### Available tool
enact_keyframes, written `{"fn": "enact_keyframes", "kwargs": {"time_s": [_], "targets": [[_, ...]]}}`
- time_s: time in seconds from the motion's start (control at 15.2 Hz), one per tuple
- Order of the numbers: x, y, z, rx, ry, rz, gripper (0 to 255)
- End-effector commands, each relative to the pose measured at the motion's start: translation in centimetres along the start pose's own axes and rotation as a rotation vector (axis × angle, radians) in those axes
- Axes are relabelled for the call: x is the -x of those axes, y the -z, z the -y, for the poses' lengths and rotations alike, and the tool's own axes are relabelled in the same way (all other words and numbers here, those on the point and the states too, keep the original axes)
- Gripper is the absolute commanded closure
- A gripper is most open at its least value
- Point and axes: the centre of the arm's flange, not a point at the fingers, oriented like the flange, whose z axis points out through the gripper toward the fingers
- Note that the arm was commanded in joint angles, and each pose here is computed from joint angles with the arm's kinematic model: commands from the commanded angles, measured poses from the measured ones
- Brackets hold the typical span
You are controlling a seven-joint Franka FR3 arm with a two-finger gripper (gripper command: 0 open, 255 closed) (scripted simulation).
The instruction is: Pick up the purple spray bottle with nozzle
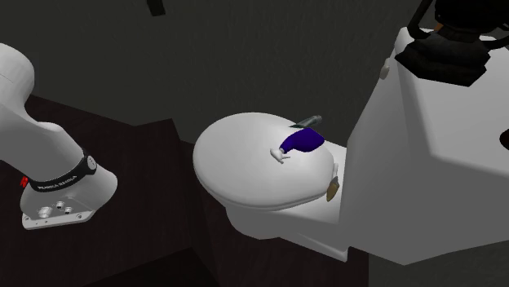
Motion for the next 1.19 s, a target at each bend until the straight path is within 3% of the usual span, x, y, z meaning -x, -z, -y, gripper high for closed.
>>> {"fn": "enact_keyframes", "kwargs": {"time_s": [0.0,1.12], "targets": [[0.0,0.0,0.0,0.000,0.000,0.000,0],[-14.9,-17.7,-1.7,-0.014,0.039,0.079,0]]}}
